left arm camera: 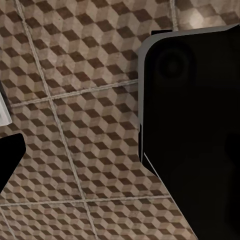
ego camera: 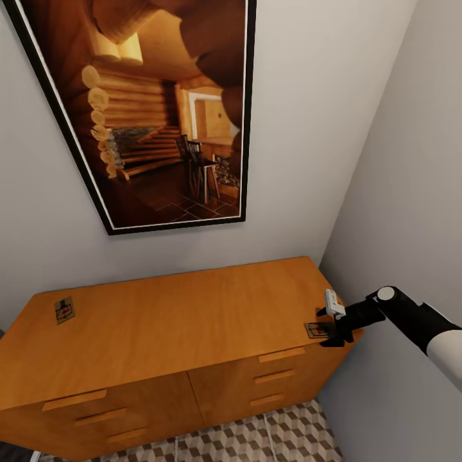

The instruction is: Take the four mousetraps from the cabinet in the bathroom and place them on the bathroom floor. Make sure all four end up on the same floor surface, and ensure that at least two of them are either under or directly next to the same bathroom sink.

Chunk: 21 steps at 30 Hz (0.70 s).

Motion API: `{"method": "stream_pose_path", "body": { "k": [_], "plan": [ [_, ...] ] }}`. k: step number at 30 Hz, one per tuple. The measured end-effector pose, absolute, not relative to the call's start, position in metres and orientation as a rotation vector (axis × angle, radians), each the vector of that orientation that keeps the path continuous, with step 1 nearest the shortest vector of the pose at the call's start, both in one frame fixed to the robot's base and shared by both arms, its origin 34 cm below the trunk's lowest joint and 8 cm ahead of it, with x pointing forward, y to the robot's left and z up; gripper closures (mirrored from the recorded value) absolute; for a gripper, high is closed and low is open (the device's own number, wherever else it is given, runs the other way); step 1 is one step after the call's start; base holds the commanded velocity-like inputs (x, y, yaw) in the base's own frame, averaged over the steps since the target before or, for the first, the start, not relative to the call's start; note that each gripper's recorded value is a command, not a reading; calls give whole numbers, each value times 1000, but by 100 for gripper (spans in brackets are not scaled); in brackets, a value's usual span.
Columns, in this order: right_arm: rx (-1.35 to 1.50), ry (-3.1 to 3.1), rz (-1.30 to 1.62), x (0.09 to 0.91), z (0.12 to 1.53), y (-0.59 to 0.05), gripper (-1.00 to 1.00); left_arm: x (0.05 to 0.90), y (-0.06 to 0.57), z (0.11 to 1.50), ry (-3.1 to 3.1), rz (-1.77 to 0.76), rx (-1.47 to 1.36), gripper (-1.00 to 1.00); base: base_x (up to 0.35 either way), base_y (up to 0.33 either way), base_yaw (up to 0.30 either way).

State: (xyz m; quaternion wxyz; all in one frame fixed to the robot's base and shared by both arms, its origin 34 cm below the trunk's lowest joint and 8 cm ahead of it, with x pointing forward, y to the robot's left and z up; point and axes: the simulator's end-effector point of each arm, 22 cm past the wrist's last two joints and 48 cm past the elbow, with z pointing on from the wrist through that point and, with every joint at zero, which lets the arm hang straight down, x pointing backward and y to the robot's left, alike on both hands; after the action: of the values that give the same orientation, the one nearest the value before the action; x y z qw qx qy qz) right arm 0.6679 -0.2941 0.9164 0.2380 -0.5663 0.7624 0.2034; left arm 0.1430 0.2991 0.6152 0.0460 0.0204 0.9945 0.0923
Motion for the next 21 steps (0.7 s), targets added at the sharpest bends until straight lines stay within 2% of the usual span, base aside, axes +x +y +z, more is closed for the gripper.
{"method": "stream_pose_path", "body": {
  "k": [21],
  "plan": [
    [-1536,2076,539,675,915,-285,-100,143,299,615,3036,282,62,-100,0,0,0]
  ]
}}
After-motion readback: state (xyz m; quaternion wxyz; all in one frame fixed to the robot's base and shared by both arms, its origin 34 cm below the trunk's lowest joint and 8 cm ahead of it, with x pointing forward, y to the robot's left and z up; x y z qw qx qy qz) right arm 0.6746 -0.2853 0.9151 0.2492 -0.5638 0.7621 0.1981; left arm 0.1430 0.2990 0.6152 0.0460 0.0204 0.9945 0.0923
